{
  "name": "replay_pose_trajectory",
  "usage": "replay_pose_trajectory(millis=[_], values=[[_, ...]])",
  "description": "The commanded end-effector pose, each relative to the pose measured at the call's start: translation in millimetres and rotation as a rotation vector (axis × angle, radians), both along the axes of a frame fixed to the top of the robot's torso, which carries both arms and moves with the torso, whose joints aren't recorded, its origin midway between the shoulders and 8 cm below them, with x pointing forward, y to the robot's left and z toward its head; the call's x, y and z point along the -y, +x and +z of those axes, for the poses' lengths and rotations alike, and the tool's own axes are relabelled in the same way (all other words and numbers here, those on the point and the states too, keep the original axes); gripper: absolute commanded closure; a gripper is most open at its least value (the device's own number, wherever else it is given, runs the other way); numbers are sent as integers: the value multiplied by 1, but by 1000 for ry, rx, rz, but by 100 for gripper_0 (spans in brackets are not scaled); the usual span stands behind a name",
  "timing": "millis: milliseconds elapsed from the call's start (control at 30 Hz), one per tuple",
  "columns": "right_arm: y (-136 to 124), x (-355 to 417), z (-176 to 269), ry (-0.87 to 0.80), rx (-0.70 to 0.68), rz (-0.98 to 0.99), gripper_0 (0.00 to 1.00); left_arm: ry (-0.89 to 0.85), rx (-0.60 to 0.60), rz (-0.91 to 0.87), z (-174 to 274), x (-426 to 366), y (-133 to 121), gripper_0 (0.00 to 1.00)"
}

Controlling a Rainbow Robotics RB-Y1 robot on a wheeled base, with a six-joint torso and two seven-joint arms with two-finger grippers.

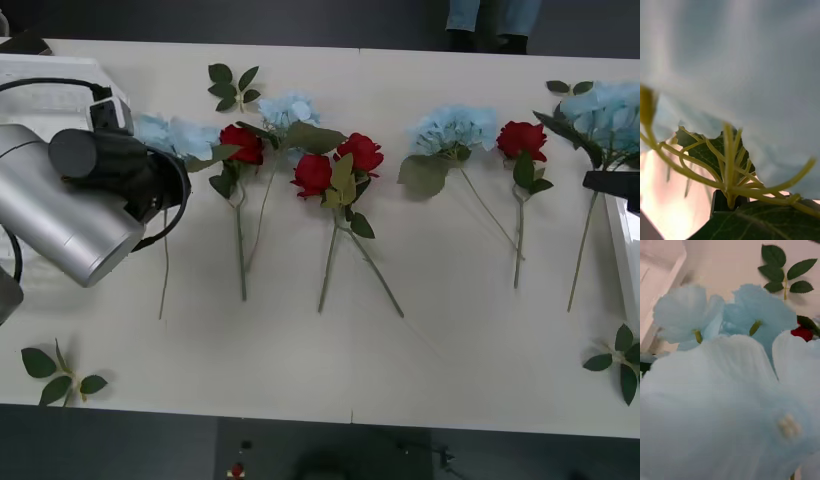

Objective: Put the red flowers into the right box and the blue flowers into the left box

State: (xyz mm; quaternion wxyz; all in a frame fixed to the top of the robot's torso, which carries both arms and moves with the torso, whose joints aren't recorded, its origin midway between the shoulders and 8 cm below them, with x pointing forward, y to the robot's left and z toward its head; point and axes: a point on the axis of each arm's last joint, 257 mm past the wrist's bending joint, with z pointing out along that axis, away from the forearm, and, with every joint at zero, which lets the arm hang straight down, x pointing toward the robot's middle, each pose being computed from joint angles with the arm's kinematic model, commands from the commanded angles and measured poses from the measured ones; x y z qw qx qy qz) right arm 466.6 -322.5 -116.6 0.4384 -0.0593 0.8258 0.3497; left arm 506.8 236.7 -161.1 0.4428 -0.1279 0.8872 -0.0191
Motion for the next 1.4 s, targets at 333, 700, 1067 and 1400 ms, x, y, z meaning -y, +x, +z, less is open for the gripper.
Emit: replay_pose_trajectory(millis=[333,700,1067,1400], values=[[-98,-92,72,-96,427,328,100,380,240,118,125,-140,8,100],[-137,-147,78,-57,538,470,100,423,288,295,140,-277,61,100],[-124,-200,73,4,551,567,100,373,306,249,133,-287,89,0],[-91,-227,63,6,554,605,100,402,242,11,103,-231,66,0]])
